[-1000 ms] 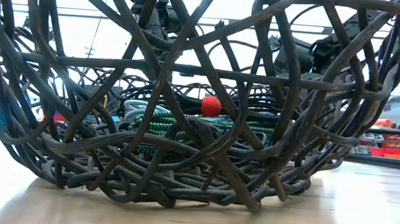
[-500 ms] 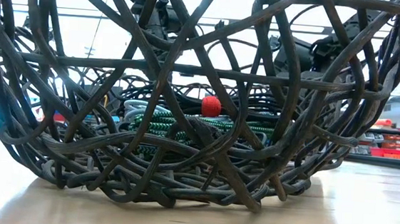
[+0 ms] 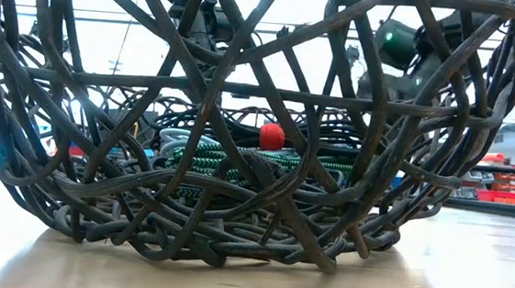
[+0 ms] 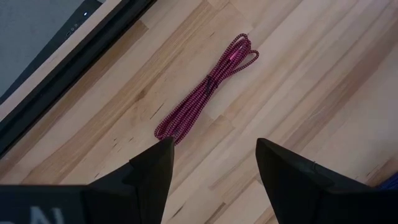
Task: Pick and place USB-C Cables
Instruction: Put the purple charger cable into the wire basket
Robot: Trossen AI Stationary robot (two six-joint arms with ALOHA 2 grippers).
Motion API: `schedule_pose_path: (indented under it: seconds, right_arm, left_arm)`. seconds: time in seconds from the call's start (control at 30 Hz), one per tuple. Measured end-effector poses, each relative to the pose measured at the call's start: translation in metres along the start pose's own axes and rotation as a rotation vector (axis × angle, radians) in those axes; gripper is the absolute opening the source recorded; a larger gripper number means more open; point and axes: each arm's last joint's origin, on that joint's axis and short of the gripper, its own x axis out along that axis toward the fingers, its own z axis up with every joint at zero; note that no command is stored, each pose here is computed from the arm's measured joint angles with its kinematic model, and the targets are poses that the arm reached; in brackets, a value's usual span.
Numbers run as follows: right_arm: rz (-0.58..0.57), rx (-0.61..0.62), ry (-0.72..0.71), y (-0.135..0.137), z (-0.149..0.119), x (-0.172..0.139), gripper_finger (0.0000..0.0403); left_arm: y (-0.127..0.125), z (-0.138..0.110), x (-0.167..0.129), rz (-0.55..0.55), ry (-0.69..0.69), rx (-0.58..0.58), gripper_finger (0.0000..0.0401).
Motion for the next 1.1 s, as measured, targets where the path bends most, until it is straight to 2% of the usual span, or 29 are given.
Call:
schedule_pose_path:
  seconds: [0.1, 0.2, 0.43, 0.6, 0.77, 0.97, 1.1]
  right_arm:
    - [0.029, 0.042, -0.101, 0.002, 0.005, -0.022, 0.0008]
    - [0.077, 0.032, -0.182, 0.011, 0.011, -0.045, 0.0008]
    - [0.222, -0.092, -0.291, 0.055, 0.033, -0.097, 0.0008]
    - [0.288, -0.194, -0.268, 0.088, 0.047, -0.111, 0.0008]
    - [0.35, -0.274, -0.143, 0.114, 0.049, -0.093, 0.0008]
    - [0.296, -0.319, 0.084, 0.126, 0.036, -0.038, 0.0008]
    - [0.269, -0.34, 0.177, 0.132, 0.028, -0.001, 0.0008]
  left_arm:
    - [0.0, 0.0, 0.0, 0.0, 0.0, 0.0, 0.0233]
    - [0.0, 0.0, 0.0, 0.0, 0.0, 0.0, 0.0233]
    - [0.0, 0.0, 0.0, 0.0, -0.001, 0.0, 0.0233]
    - [0.0, 0.0, 0.0, 0.0, -0.003, 0.0, 0.0233]
    - [0.0, 0.0, 0.0, 0.0, -0.003, 0.006, 0.0233]
    - [0.0, 0.0, 0.0, -0.001, -0.004, 0.01, 0.0233]
    - [0.0, 0.0, 0.0, -0.001, -0.004, 0.01, 0.0233]
